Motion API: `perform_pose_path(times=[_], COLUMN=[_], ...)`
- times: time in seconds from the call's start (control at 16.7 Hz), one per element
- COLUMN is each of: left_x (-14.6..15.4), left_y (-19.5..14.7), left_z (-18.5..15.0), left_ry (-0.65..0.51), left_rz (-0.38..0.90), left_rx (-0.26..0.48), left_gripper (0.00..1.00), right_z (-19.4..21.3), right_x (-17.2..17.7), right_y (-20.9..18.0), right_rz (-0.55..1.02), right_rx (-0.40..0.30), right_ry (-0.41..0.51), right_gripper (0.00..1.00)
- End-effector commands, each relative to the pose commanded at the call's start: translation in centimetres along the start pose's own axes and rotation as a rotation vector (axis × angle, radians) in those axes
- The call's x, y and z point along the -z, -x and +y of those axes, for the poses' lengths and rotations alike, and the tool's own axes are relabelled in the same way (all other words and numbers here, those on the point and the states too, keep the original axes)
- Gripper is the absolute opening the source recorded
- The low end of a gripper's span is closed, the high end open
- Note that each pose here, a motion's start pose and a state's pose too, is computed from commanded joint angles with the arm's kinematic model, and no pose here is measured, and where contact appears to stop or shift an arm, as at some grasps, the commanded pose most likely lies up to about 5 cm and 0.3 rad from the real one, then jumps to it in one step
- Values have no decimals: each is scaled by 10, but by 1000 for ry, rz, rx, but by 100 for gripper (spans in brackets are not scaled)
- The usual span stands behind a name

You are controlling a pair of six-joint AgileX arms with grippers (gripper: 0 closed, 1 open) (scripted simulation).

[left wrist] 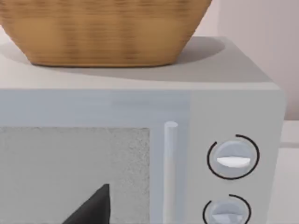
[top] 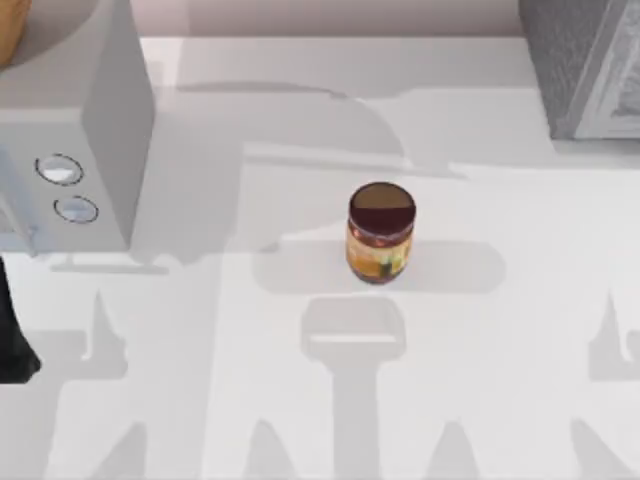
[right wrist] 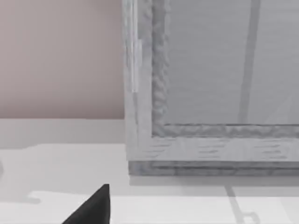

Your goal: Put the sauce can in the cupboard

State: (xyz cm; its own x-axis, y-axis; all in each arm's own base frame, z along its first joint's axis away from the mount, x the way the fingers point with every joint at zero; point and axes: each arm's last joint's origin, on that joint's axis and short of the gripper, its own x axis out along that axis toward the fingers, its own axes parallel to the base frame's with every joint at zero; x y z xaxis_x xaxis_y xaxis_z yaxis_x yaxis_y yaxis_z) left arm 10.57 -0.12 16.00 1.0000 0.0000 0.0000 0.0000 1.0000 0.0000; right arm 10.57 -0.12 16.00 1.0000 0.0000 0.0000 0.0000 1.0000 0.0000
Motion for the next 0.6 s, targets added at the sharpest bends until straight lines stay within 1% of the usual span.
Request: perform_pose_path(times=[0.18,0.3,0.42,0.6], left_x=[0,0,0,0], left_y=[0,0,0,0], left_z=[0,0,0,0], left_ry=[0,0,0,0], left_rz=[0,0,0,0], left_rx=[0,0,0,0], left_gripper=[100,100,100,100], right_z=[0,3,7,18], right_x=[-2,-12,-29,-59], right_y=[0,-1,-3,-14], right_rz=[-4,-22,-50,-91], right_rx=[-9,-57,-147,-344], right_ry=[3,18,46,107], right_gripper=[100,100,100,100])
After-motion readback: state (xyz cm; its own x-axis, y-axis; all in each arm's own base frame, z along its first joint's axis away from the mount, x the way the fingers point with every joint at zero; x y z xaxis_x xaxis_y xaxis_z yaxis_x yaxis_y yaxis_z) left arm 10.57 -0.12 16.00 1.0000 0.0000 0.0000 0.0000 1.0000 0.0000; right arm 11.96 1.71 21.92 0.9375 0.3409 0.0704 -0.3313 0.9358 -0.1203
